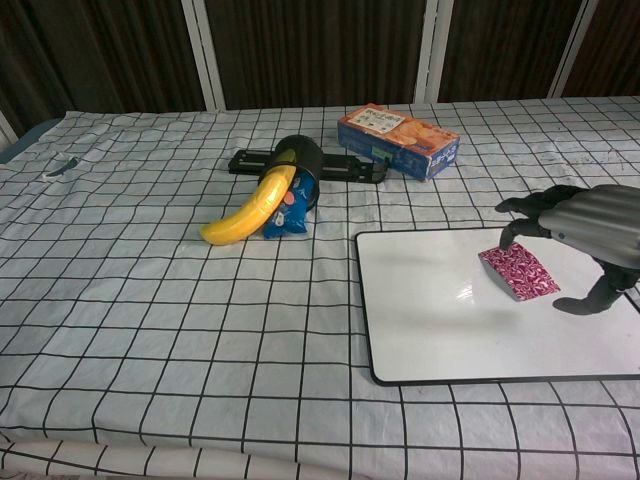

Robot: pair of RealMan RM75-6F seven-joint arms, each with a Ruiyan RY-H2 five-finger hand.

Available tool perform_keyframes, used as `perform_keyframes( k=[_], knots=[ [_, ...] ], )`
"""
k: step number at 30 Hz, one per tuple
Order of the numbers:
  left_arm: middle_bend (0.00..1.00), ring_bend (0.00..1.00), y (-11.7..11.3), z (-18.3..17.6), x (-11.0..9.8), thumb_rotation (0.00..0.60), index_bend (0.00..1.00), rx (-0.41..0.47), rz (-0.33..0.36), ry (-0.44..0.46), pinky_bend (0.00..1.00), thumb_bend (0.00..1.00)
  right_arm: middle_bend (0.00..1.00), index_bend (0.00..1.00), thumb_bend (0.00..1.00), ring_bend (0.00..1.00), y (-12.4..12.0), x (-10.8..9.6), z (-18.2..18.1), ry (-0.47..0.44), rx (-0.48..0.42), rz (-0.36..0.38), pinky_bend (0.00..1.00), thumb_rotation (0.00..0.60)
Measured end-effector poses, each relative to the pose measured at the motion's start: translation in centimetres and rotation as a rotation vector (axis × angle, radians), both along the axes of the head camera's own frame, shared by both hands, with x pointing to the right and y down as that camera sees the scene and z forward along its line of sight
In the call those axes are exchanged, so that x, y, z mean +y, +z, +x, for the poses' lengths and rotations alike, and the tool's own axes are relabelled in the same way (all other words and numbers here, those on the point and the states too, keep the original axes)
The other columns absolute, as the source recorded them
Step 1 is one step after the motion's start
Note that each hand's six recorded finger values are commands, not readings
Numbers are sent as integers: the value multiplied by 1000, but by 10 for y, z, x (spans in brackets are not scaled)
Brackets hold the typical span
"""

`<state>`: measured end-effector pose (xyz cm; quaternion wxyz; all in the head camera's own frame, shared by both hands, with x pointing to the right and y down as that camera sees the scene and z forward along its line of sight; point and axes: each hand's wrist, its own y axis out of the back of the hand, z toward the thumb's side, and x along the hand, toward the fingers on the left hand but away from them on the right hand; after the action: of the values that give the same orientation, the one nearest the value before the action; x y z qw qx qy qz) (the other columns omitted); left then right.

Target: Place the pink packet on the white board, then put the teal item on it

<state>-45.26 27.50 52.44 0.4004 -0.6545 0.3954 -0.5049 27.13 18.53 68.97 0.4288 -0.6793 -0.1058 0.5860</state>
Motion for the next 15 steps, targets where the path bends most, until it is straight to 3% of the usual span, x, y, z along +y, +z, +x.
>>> perform_keyframes(
  k=[7, 15],
  knots=[
    [0, 0, 1, 0, 0, 600, 0, -6, 0, -2, 88, 370, 0, 241, 208, 0, -7, -20, 38, 98, 24, 26, 11, 600],
    [0, 0, 4, 2, -1, 600, 0, -13, -10, -2, 88, 370, 0, 298, 208, 0, 19, -50, 114, 274, 143, -22, 11, 600]
  ],
)
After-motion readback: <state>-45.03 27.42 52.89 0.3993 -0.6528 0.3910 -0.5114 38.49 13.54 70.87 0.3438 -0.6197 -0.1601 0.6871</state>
